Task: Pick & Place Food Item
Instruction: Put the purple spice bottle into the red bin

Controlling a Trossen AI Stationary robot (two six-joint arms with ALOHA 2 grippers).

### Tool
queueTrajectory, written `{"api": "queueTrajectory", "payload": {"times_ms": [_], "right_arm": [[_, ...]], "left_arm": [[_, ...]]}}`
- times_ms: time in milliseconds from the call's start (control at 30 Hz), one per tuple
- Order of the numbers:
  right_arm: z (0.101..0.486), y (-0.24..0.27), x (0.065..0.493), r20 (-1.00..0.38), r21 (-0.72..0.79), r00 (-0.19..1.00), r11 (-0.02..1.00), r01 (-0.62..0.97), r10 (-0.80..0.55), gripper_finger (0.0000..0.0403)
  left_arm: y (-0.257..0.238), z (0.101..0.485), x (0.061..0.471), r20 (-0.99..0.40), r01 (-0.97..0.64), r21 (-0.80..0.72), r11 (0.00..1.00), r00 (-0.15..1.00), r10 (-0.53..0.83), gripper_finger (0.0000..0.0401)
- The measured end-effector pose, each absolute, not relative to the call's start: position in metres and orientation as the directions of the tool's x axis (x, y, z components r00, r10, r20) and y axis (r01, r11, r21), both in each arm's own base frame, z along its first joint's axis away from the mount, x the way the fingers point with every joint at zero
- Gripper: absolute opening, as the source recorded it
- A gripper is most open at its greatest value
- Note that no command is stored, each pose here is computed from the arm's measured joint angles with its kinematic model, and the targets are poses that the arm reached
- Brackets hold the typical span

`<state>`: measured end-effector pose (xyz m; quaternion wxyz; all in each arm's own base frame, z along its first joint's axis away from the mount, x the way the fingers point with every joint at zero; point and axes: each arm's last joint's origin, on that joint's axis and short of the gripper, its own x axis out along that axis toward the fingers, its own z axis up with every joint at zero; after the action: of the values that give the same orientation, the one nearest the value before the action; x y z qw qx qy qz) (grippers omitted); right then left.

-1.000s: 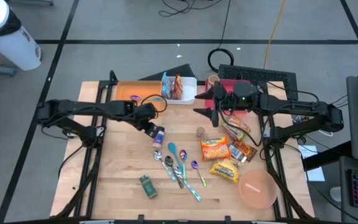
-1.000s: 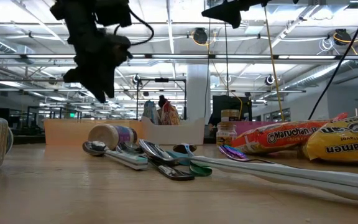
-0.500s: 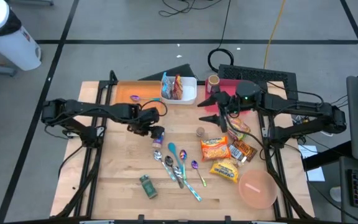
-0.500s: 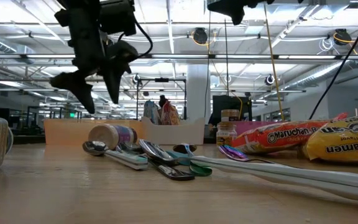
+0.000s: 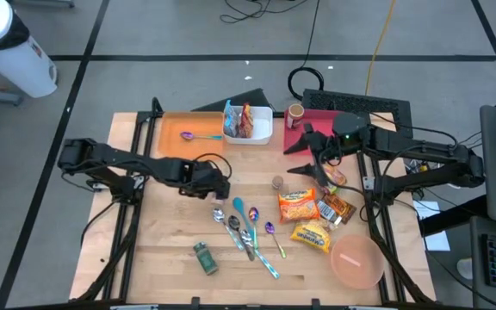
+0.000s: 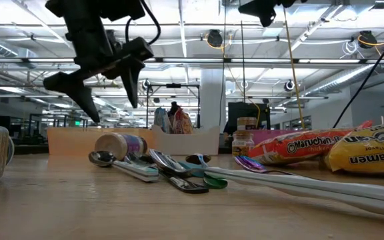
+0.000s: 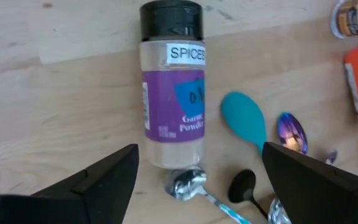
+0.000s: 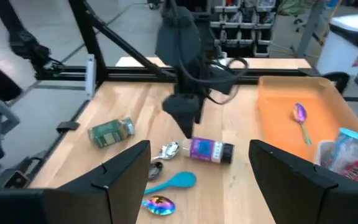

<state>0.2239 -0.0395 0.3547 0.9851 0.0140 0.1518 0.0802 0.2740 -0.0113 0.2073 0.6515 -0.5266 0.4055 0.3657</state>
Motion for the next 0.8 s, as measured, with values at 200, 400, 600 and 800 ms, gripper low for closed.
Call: {"api": "queueTrajectory", "payload": {"times_ms": [200,400,600,800], "right_arm": [[0.354,-0.039,0.224,-0.304,0.066,0.934,0.982,-0.176,0.188,0.0265],[0.352,-0.038,0.223,-0.324,0.080,0.927,0.982,-0.173,0.190,0.0265],[0.350,-0.038,0.222,-0.343,0.102,0.920,0.981,-0.166,0.191,0.0265],[0.350,-0.038,0.222,-0.344,0.109,0.919,0.980,-0.163,0.191,0.0265]], "left_arm": [[-0.013,0.187,0.287,-0.929,-0.913,-0.365,0.181,0.369,-0.013,0.0325],[-0.014,0.170,0.291,-0.952,-0.939,-0.306,0.157,0.304,-0.040,0.0306],[-0.014,0.158,0.294,-0.962,-0.953,-0.273,0.134,0.272,-0.030,0.0293],[-0.014,0.147,0.297,-0.971,-0.964,-0.238,0.117,0.236,-0.029,0.0283]]}}
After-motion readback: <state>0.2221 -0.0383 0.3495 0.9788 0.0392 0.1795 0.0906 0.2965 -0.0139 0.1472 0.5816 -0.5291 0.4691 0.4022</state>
